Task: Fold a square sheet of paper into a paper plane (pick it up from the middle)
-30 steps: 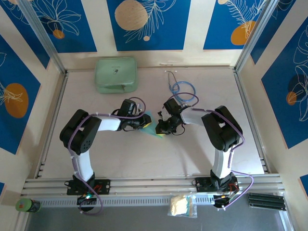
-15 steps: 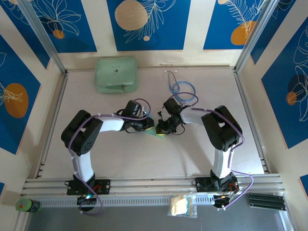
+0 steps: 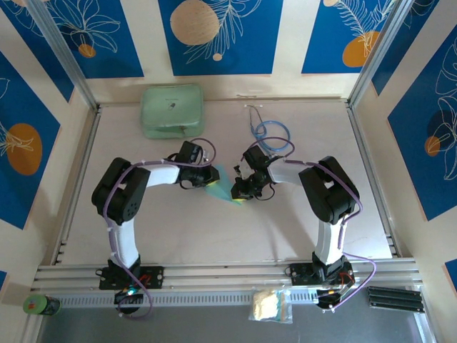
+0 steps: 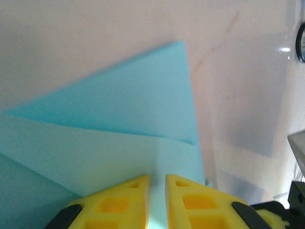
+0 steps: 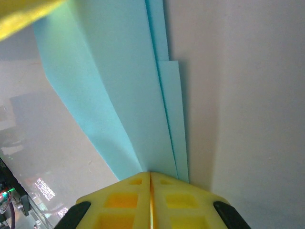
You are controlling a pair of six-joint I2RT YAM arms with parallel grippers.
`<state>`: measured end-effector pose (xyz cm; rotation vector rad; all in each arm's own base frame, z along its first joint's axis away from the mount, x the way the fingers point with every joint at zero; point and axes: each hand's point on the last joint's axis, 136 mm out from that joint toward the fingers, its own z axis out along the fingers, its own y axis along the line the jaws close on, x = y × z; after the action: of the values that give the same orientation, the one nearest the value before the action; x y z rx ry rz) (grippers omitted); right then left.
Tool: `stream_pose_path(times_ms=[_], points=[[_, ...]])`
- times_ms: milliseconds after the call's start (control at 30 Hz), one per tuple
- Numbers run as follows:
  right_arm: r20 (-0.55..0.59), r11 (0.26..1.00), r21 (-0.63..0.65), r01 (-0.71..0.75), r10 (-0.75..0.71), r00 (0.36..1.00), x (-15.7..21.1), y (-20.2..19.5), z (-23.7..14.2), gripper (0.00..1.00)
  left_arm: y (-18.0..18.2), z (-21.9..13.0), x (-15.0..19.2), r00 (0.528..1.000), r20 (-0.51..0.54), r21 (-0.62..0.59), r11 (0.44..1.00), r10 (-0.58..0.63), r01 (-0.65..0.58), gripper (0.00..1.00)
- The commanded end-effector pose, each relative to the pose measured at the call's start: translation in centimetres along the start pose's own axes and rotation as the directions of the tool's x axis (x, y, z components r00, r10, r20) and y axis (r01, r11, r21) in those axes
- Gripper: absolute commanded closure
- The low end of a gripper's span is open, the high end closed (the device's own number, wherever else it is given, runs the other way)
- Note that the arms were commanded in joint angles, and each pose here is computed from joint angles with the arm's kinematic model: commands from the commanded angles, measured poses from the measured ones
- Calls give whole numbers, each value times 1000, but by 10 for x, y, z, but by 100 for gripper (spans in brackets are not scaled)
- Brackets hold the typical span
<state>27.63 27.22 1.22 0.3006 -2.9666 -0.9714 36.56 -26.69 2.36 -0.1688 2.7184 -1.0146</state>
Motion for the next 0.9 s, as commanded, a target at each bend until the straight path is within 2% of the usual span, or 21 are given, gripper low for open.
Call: stream_pose_path(times_ms=[0,300,400,500,667,867], points=[[-135,978,180,-102,127,983,46,-56,13,89,43,-3,-22,999,36,-124,992,1,4,82],[-124,979,173,-105,127,984,44,-55,13,89,71,-22,-60,996,86,-175,984,-9,24,82],[-121,980,167,-104,125,985,42,-53,13,89,57,-34,-71,993,113,-145,989,16,1,82],[-116,981,162,-102,121,986,39,-51,13,89,24,-52,-77,988,146,-76,997,41,-30,81],[-114,984,150,-99,117,987,37,-48,12,89,-19,-70,-59,982,171,-13,997,74,-73,81],[-110,989,118,-92,105,988,31,-40,11,89,-37,-39,-17,994,100,60,997,33,-39,81]])
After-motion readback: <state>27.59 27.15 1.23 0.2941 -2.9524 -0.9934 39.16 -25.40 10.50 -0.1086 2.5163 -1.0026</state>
